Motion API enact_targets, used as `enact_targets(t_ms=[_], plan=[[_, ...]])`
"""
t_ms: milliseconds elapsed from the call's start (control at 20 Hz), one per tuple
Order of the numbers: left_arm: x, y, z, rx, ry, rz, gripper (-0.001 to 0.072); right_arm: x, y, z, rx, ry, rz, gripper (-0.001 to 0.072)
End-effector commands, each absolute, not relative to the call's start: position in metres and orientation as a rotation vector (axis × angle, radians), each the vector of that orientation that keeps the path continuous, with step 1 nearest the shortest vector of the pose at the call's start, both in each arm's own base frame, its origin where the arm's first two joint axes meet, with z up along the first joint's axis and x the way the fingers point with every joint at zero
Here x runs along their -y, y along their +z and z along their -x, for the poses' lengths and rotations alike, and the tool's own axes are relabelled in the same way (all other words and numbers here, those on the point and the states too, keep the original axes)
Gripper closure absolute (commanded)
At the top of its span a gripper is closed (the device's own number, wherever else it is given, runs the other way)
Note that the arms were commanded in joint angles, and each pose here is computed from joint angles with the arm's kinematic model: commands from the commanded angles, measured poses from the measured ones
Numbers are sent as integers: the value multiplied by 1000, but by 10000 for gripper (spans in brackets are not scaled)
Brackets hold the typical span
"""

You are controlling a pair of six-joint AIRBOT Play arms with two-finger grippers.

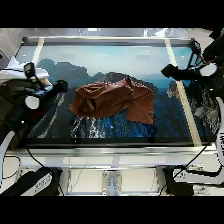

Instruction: Fold the shirts.

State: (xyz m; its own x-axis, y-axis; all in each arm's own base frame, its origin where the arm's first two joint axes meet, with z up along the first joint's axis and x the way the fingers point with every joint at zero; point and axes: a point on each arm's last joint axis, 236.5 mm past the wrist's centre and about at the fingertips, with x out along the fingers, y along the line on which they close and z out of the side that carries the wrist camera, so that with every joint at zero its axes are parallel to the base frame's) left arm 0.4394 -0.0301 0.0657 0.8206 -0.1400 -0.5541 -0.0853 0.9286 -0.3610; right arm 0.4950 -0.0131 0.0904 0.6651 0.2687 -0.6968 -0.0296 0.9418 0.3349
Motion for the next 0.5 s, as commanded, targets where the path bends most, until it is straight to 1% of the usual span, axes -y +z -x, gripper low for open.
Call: enact_targets(t_ms=[0,100,250,300,350,450], plan=[[-25,38,-398,-744,118,520,16,67,63,-425,-1087,115,-327,230],[-34,-8,-368,-827,238,706,16,68,44,-407,-1145,121,-425,229],[-13,-55,-341,-879,304,951,16,51,14,-413,-1110,122,-555,229],[-10,-61,-340,-875,315,1004,16,42,8,-422,-1085,129,-610,229],[-7,-63,-339,-884,307,1010,16,34,5,-429,-1072,143,-651,230],[3,-65,-344,-890,265,1027,16,19,1,-440,-1061,186,-677,230]])
